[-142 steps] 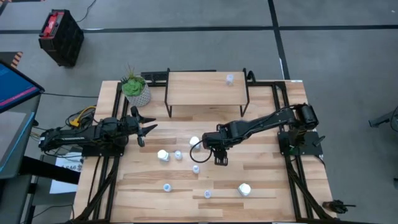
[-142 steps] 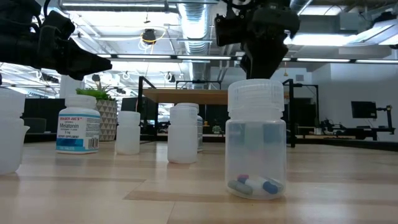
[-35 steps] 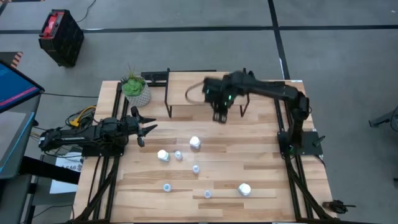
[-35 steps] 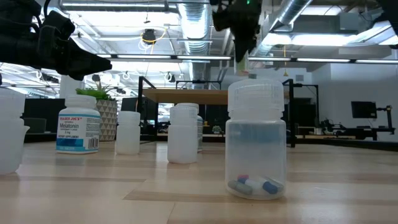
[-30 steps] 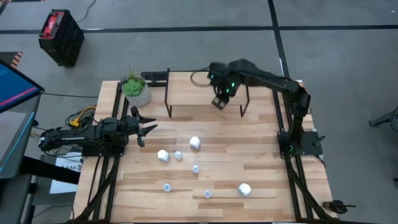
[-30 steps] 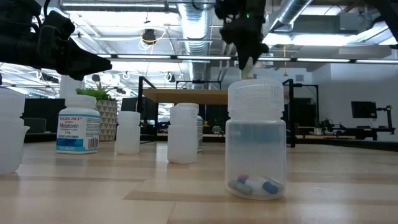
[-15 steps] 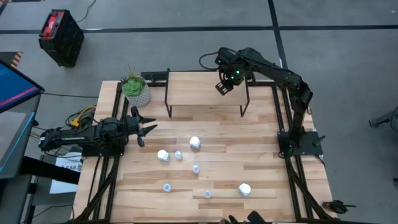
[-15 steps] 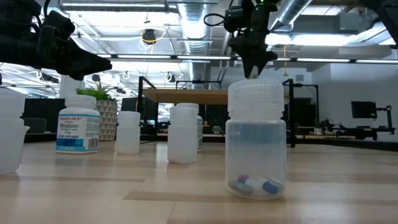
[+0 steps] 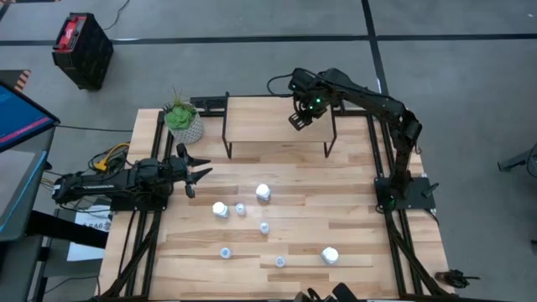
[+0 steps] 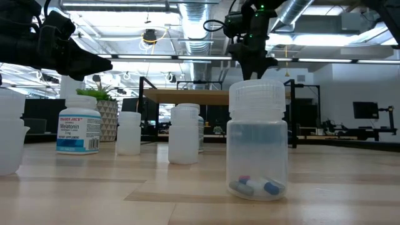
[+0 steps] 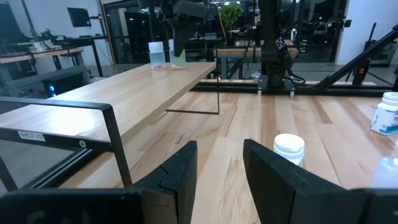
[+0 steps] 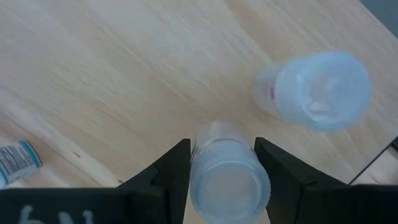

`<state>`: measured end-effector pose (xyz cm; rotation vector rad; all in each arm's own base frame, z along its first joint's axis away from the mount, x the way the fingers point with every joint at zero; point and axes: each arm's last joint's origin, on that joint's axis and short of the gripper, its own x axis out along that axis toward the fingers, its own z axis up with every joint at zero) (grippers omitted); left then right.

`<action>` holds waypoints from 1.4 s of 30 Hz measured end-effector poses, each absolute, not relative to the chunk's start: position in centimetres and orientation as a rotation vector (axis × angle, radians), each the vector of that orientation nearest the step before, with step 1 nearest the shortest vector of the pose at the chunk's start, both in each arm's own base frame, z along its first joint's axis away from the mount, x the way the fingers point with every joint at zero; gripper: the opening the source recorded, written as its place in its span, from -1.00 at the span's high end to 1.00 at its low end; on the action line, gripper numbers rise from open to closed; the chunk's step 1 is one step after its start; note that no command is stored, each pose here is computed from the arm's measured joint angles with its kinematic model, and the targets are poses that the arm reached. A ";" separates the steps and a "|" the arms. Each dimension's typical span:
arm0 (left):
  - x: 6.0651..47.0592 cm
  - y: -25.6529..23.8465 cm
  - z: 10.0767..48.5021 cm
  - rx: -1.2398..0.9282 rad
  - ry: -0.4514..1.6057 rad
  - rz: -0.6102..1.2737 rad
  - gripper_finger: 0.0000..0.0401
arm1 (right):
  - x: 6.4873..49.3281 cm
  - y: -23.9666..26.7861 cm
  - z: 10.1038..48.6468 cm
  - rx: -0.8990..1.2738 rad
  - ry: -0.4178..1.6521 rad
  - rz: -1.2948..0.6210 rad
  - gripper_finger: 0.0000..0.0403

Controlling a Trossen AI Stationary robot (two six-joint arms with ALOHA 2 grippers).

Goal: Pick and place medicine bottles onto shelf by color
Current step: Put the top transparent pill bottle aligned with the other transparent pill bottle on the shelf, then put the transparent pill bottle aligned with the other transparent pill bottle on the shelf

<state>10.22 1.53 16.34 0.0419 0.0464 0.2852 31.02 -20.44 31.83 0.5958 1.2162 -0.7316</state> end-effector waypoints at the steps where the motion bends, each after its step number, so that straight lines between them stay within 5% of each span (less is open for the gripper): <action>1: 10.2 1.5 16.3 0.042 0.046 0.285 0.40 | 31.0 -20.4 31.8 0.596 1.217 -0.732 0.10; 20: 10.2 1.5 16.3 0.042 0.047 0.285 0.40 | 30.5 -20.8 32.2 0.608 1.224 -0.745 -0.11; 38: 10.2 1.5 16.3 0.042 0.046 0.285 0.40 | 29.2 -18.5 39.2 0.619 1.160 -0.728 -0.09; 42: 10.2 1.5 16.4 0.042 0.046 0.285 0.40 | 29.7 -15.4 40.6 0.595 1.133 -0.538 -0.08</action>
